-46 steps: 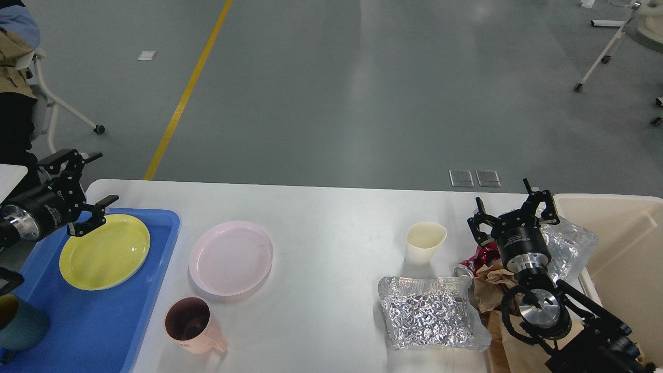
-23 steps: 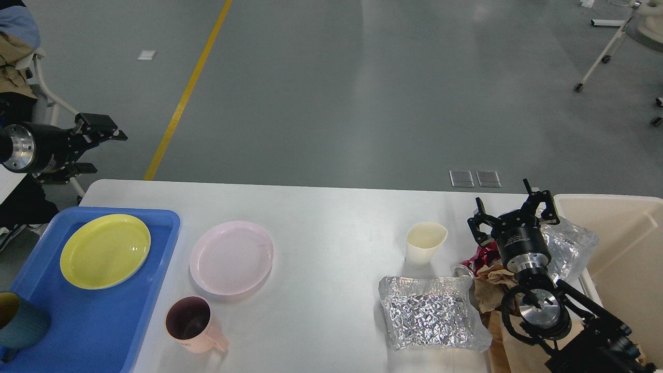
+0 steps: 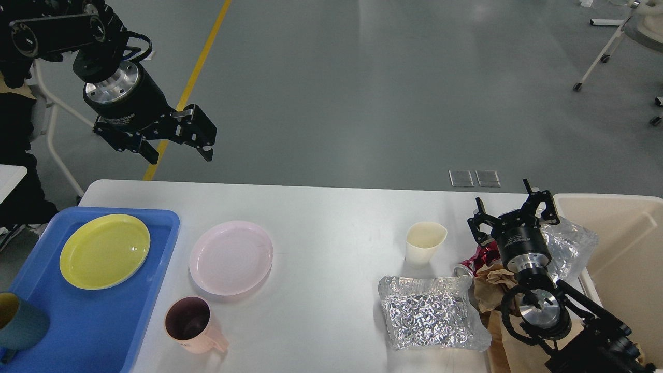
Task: Tidy desktop
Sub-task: 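Lift the left gripper up and away from the blue tray, then lower the left gripper toward the dark pink mug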
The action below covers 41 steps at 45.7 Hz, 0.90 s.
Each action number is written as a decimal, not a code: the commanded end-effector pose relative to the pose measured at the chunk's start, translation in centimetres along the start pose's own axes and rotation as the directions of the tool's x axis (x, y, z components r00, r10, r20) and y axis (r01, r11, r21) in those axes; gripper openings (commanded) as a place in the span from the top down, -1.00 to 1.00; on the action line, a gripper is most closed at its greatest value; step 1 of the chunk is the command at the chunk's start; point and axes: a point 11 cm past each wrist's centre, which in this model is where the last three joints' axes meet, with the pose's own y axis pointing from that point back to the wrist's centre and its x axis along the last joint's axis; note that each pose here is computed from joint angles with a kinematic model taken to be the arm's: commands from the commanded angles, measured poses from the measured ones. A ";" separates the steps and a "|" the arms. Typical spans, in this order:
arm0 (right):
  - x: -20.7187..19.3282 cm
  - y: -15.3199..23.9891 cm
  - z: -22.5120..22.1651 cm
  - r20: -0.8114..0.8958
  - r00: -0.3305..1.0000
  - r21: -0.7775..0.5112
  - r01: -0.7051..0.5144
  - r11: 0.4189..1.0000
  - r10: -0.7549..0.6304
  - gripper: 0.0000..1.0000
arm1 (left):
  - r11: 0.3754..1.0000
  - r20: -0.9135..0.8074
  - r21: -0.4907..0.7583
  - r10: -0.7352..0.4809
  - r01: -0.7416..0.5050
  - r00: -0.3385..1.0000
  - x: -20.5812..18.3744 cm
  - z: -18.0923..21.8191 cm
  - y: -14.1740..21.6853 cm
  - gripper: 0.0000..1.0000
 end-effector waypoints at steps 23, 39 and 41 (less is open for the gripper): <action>0.0 0.0 -0.1 -0.001 1.000 0.001 0.001 1.000 -0.001 -1.00 | 0.994 -0.178 0.106 0.010 0.008 0.984 -9.6 2.9 1.5 -0.93; 0.0 0.0 -0.1 -0.001 1.000 0.001 0.000 1.000 0.000 -1.00 | 0.991 -0.238 0.121 -0.034 0.064 0.971 -9.8 0.5 -0.6 -0.92; 0.0 0.0 -0.1 -0.001 1.000 0.001 0.001 1.000 -0.001 -1.00 | 0.987 -0.261 0.116 -0.079 0.112 0.962 -10.3 -0.4 -2.5 -0.91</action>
